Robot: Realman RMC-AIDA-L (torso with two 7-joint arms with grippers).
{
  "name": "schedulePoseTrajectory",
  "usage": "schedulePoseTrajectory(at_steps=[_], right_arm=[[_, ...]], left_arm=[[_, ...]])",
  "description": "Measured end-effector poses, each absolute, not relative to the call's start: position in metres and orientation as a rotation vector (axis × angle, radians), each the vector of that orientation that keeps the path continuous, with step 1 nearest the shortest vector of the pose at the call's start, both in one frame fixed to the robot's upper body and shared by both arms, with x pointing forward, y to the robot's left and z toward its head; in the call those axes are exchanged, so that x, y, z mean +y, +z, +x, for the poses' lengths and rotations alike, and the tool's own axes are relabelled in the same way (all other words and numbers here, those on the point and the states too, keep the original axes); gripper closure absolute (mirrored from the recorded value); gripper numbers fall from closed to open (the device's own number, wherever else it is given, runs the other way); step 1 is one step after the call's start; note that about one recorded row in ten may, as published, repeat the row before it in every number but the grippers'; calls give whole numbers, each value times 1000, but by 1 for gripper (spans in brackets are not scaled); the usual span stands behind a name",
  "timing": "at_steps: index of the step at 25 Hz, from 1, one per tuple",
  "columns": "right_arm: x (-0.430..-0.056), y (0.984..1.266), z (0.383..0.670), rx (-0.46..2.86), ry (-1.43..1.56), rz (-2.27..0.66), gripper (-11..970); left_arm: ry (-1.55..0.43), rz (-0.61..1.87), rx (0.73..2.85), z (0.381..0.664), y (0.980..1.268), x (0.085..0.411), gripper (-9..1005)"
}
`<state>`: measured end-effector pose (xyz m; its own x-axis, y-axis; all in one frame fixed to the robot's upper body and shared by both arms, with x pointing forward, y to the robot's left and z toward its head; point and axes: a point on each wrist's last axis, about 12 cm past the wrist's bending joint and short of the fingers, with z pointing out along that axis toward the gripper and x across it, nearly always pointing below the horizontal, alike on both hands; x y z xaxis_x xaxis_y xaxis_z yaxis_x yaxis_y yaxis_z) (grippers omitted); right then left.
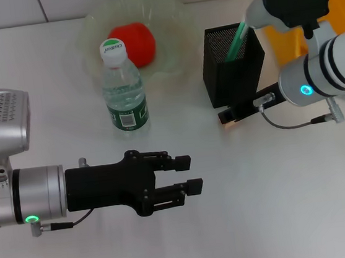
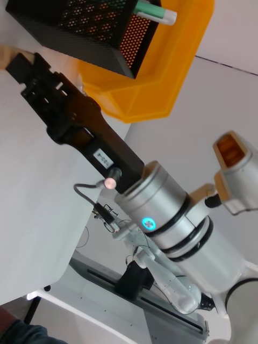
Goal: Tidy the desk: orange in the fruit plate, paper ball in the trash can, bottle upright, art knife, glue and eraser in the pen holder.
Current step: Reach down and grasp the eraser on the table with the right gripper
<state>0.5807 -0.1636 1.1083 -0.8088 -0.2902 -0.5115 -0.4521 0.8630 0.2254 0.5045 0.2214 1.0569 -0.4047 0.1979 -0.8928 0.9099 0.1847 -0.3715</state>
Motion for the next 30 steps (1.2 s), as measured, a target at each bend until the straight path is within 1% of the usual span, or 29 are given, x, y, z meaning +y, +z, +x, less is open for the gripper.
schedulePoseTrajectory(at_steps=[8, 13, 17, 19, 21, 26, 30], right_arm=[[-173, 1123, 569, 2530, 485, -537, 592], [-177, 1142, 558, 2503, 495, -570, 594], [-183, 1157, 554, 2478, 497, -567, 679], [-185, 1160, 554, 2479, 494, -572, 721], [-184, 1160, 554, 2481, 488, -598, 785], [-173, 1162, 559, 2454, 486, -728, 725], [-154, 1159, 564, 2420, 523, -932, 678]], left_arm=[[-1267, 1049, 1750, 504, 1056, 222, 444], [-1271, 1047, 1746, 504, 1057, 222, 444], [-1272, 1047, 1745, 504, 1057, 222, 443], [-1272, 1047, 1745, 504, 1057, 222, 443], [-1272, 1047, 1745, 504, 1057, 222, 443], [-1274, 1050, 1745, 503, 1057, 222, 443], [-1284, 1053, 1738, 503, 1058, 222, 442]])
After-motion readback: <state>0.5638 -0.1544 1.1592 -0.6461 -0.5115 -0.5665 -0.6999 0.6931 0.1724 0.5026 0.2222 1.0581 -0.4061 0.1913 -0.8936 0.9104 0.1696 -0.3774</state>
